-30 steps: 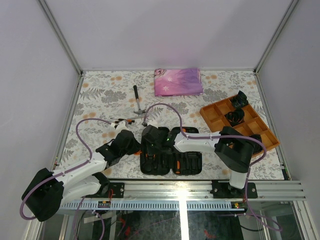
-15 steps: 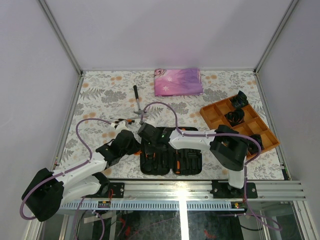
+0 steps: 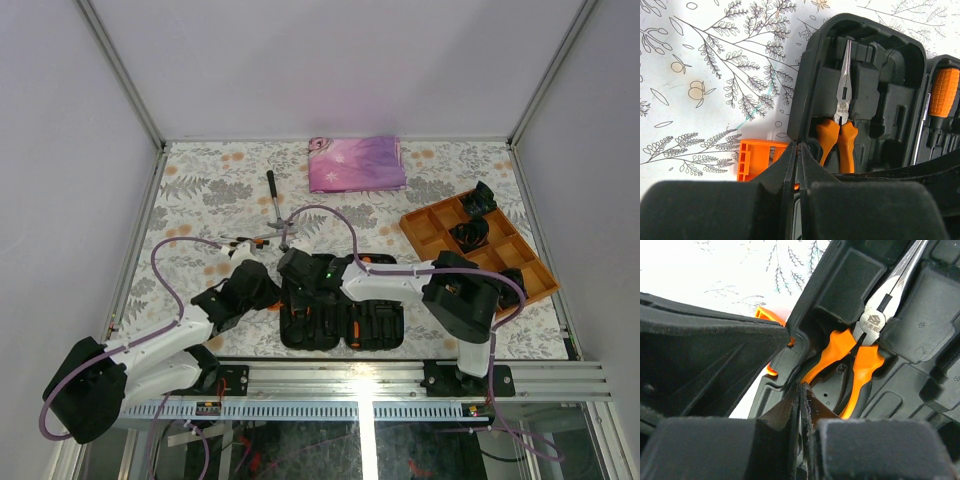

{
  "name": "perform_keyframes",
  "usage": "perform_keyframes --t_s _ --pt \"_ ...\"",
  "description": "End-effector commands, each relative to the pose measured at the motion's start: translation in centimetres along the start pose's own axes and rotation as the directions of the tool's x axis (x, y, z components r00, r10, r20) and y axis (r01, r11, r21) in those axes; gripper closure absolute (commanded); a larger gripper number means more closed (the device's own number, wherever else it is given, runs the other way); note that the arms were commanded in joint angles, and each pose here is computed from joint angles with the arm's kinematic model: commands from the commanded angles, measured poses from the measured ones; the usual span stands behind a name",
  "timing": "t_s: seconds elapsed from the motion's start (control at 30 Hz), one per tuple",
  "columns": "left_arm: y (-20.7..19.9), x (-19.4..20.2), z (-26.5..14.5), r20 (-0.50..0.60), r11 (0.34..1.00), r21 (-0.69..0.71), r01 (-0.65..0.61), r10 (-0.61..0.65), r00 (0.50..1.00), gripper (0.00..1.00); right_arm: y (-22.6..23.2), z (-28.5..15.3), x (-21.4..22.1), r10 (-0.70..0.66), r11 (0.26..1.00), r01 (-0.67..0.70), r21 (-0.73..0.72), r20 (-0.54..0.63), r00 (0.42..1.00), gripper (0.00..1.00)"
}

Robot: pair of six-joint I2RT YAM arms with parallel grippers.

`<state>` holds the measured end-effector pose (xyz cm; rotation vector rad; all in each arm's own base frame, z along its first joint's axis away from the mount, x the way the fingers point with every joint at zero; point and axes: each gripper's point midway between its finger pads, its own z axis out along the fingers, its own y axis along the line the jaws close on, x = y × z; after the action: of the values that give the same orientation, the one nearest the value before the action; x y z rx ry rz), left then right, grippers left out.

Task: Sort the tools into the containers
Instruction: Adjust the pliers in the storage box.

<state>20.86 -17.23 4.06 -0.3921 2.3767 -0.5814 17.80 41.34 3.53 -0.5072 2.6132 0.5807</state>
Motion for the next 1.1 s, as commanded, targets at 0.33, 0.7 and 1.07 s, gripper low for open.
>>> perform_keyframes --t_s 0.33,0.7,1.07 --pt "3.1 2.5 -0.6 -0.084 0.995 -0.1 -0.029 0.02 0.996 0.97 -1.1 -7.1 -3.7 0.003 0.999 0.009 -0.034 0.324 0.946 0.8" --pt "3.0 2.6 -0.5 -0.087 0.995 -0.098 -0.028 0.019 0.996 0.95 -3.6 -5.2 -0.7 0.099 0.995 -0.097 -0.022 0.217 0.971 0.78" --pt "3.0 2.6 -0.6 -0.088 0.995 -0.093 -0.025 0.017 0.996 0.96 -2.3 -3.5 0.2 0.097 0.993 -0.086 -0.079 0.151 0.984 0.78"
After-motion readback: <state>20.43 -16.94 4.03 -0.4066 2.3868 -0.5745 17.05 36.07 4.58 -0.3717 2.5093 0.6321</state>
